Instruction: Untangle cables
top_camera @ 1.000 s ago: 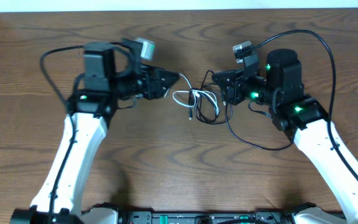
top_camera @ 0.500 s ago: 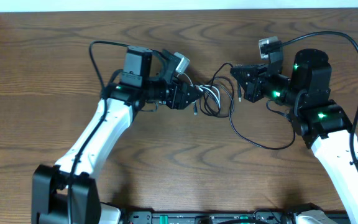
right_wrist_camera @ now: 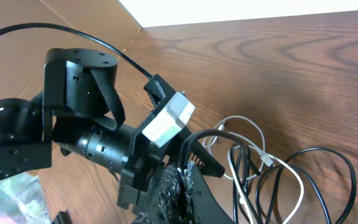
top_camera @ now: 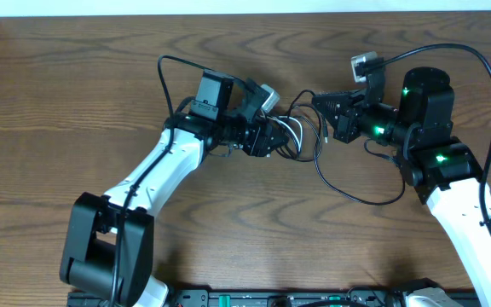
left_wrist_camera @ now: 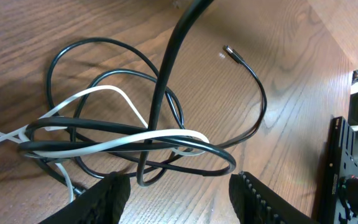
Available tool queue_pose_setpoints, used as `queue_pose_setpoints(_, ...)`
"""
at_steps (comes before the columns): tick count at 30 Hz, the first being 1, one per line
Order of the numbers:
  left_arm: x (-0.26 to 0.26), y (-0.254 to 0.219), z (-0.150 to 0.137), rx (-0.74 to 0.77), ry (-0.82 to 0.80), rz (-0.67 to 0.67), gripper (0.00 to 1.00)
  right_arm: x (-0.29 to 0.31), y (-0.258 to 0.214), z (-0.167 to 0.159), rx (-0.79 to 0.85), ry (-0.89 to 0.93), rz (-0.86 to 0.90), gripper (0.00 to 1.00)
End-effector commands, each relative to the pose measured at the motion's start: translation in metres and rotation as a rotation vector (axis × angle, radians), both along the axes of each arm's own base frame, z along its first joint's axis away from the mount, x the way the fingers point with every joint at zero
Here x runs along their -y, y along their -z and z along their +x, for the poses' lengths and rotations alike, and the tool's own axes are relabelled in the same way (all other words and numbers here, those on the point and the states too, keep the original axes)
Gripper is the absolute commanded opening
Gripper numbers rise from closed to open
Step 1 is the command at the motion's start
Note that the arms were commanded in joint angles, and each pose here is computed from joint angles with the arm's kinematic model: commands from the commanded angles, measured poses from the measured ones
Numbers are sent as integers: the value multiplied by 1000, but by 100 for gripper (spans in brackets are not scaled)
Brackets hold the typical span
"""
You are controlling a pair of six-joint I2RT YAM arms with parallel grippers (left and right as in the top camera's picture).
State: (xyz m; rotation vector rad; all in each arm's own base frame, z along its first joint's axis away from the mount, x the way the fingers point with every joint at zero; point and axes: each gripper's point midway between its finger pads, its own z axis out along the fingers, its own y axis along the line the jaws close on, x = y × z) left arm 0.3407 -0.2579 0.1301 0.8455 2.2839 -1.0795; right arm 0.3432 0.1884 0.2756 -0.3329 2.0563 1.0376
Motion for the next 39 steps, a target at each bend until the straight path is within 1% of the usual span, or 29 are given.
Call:
queue_pose_setpoints(1,4,8,-3,-10,13,12,57,0,-14,-4,22,-13,23,1)
queue_pose_setpoints(5,13,7,-8,-26,22,7,57,0,-13,-4,22,-11,22,1)
queue_pose_setpoints(7,16,11,-10,-35,5,29,57,1,-13,-3,23,-2,18,1)
queue_pose_setpoints(12,19,26,-6,-46,-108,143,57,2,-12,-2,23,4,15,1)
queue_pose_setpoints(20,24,36,0,-35,-267,249,56,2,-12,-2,20,5,14,1)
queue_pose_setpoints(22,23,38,1,-35,-303,268,49,2,-12,-2,21,5,14,1)
queue_pose_setpoints(24,22,39,2,-41,-337,281,39,2,-12,-2,21,5,14,1)
queue_pose_setpoints(26,19,41,3,-46,-368,296,27,2,-12,-2,21,5,14,1)
queue_pose_setpoints(28,15,43,4,-45,-398,318,19,2,-12,-2,20,5,14,1)
queue_pose_setpoints(29,13,44,5,-41,-406,328,9,2,-12,-2,20,6,13,1)
queue_pose_setpoints(32,7,46,6,-31,-426,358,8,4,-10,-1,15,16,7,1)
queue_pose_setpoints(34,4,46,3,-25,-406,375,8,9,-5,2,2,54,-15,1)
queue_pose_setpoints(39,-6,33,-11,9,-342,423,8,39,23,15,-65,243,-142,1)
